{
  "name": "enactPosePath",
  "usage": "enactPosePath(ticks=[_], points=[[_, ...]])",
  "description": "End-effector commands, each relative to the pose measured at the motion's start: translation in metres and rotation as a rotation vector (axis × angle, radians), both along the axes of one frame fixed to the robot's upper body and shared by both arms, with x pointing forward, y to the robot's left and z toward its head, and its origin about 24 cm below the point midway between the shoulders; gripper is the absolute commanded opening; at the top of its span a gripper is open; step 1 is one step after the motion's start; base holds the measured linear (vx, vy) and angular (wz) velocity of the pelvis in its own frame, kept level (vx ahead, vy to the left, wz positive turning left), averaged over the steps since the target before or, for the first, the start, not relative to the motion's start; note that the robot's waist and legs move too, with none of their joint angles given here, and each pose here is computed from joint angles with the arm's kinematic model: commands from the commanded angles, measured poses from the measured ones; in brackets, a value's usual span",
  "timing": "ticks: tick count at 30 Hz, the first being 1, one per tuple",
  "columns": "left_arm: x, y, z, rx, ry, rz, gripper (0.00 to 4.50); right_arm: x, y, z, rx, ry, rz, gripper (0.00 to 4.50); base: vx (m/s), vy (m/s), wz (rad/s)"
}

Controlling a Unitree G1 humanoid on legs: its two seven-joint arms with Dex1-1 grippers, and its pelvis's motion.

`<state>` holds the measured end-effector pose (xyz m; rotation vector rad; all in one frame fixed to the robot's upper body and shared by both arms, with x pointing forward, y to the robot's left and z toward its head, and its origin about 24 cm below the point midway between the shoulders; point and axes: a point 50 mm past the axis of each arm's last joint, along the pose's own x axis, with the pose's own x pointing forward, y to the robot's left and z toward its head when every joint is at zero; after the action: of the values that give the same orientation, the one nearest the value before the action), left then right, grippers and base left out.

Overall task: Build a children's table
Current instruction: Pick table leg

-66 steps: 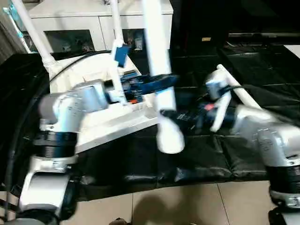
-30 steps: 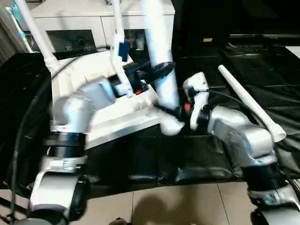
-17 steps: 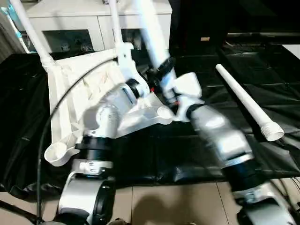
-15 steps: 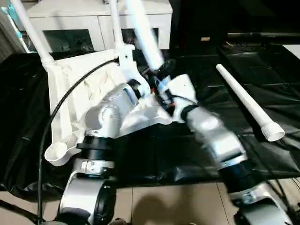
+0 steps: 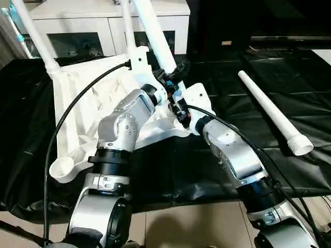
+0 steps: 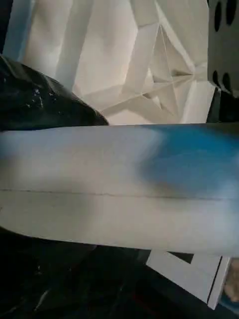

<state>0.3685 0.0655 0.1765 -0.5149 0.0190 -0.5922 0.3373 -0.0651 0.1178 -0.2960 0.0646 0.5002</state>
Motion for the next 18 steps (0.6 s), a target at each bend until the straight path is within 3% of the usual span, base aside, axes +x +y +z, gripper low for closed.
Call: enactPosePath(ticks=[1,2,3,4,6,9,12,15,18], points=[[0.004,0.009,0.006,0.003,-0.025,0.041,2.48,0.005,-0.003,0.014,0.002,-0.068,-0.005,1.87,0.0,0.0,0.0],[0.004,0.009,0.006,0.003,-0.025,0.042,2.48,0.005,-0.003,0.015,-0.006,-0.083,-0.006,1.87,0.0,0.0,0.0],[0.004,0.01,0.006,0.003,-0.027,0.042,2.12,0.005,-0.002,0.015,0.005,-0.078,0.001,2.57,0.0,0.0,0.0],[0.004,0.012,0.008,0.006,-0.033,0.038,2.12,0.004,-0.001,0.017,0.086,-0.047,0.039,2.57,0.0,0.0,0.0],[0.003,0.014,0.01,0.021,-0.048,0.016,2.06,0.005,-0.004,0.021,0.161,-0.022,0.051,2.6,0.0,0.0,0.0],[0.002,0.015,0.011,0.045,-0.065,-0.017,1.9,0.006,-0.009,0.024,0.195,-0.003,0.066,2.95,0.0,0.0,0.0],[-0.006,0.014,0.012,0.085,-0.086,-0.161,1.88,0.004,-0.016,0.031,0.273,0.051,0.176,3.12,0.0,0.0,0.0],[-0.02,0.013,0.016,0.083,-0.097,-0.356,1.88,-0.006,-0.026,0.032,0.255,0.125,0.342,3.2,0.0,0.0,0.0],[-0.032,0.014,0.017,0.116,-0.109,-0.497,1.88,-0.016,-0.033,0.033,0.223,0.144,0.454,3.2,0.0,0.0,0.0]])
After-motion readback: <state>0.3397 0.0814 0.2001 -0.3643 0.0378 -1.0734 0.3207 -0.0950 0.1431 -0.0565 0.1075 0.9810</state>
